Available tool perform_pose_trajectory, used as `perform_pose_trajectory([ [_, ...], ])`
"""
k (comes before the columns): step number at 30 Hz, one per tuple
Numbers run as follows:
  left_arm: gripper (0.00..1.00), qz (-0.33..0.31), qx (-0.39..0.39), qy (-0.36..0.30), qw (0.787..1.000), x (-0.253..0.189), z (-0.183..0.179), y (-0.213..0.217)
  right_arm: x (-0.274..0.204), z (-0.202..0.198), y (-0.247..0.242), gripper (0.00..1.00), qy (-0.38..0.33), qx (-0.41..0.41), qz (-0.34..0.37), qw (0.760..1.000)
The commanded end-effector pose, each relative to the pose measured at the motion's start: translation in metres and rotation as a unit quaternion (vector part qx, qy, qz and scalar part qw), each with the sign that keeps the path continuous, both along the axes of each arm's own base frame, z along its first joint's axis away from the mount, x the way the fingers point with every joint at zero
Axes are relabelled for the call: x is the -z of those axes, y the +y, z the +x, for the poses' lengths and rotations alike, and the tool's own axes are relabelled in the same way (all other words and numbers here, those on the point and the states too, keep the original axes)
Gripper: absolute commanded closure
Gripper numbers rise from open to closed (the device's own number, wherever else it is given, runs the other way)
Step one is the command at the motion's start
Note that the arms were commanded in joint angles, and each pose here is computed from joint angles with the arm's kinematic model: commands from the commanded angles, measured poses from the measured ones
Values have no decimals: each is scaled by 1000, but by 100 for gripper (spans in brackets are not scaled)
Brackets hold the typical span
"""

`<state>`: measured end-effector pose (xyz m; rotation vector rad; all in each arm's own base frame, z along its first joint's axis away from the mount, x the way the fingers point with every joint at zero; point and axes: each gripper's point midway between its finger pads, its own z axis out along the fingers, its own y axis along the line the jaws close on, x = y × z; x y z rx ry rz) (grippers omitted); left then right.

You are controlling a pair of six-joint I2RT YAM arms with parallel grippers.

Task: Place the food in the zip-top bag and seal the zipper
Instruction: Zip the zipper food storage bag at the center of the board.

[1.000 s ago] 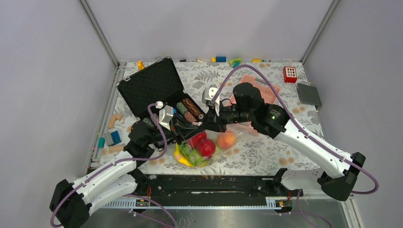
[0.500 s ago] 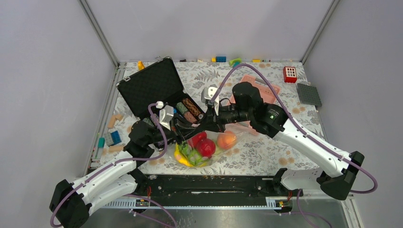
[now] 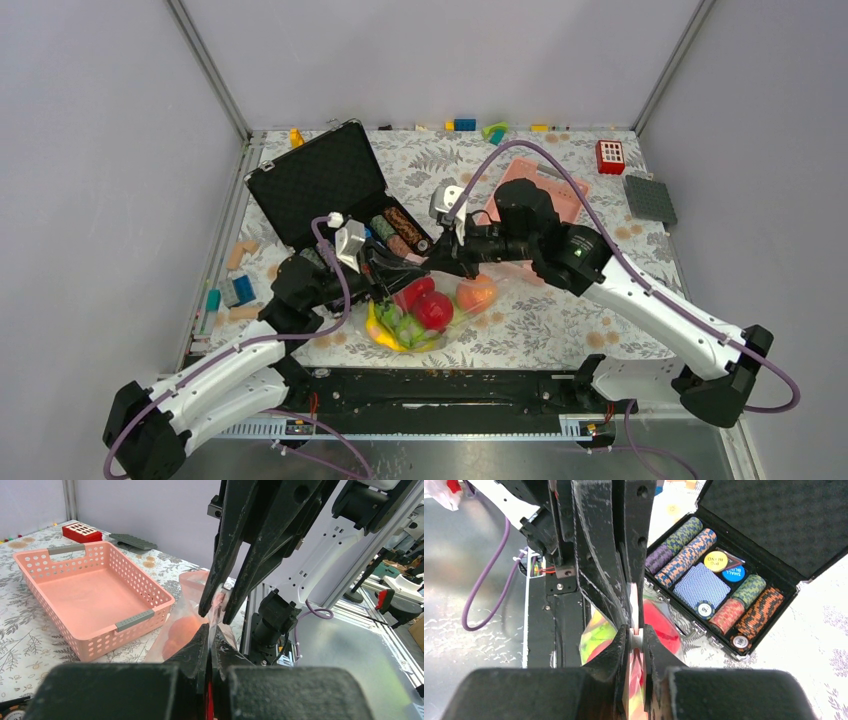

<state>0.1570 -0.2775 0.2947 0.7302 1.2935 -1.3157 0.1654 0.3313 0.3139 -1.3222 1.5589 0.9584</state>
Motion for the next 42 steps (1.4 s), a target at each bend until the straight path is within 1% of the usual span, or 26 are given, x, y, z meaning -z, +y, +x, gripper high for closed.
perform_pose_trajectory([
  [1,100,-56,-39,-44,997,-37,2,15,18,7,-33,92,-12,43,-42,998],
  [10,100,-63,-69,-42,995,-38,7,24,34,7,-49,92,-9,56,-54,997],
  [14,100,-60,-87,-44,993,-37,9,29,47,12,-67,91,-11,84,-79,993],
  [16,100,-61,-99,-46,992,-38,10,33,55,13,-76,91,-20,85,-95,992],
  [19,100,-61,-118,-45,990,-36,12,39,71,21,-91,91,-13,112,-125,986],
  [23,100,-49,-144,-37,988,-30,19,44,80,30,-108,92,4,154,-139,978],
  [29,100,-41,-184,-28,982,-25,30,53,89,35,-132,92,20,222,-140,965],
  [32,100,-39,-198,-26,979,-24,33,57,97,31,-138,92,27,238,-136,961],
  [36,100,-40,-196,-28,979,-24,32,57,101,30,-145,93,32,262,-129,956],
  [42,100,-36,-201,-27,979,-24,35,57,97,36,-161,94,37,328,-115,937],
])
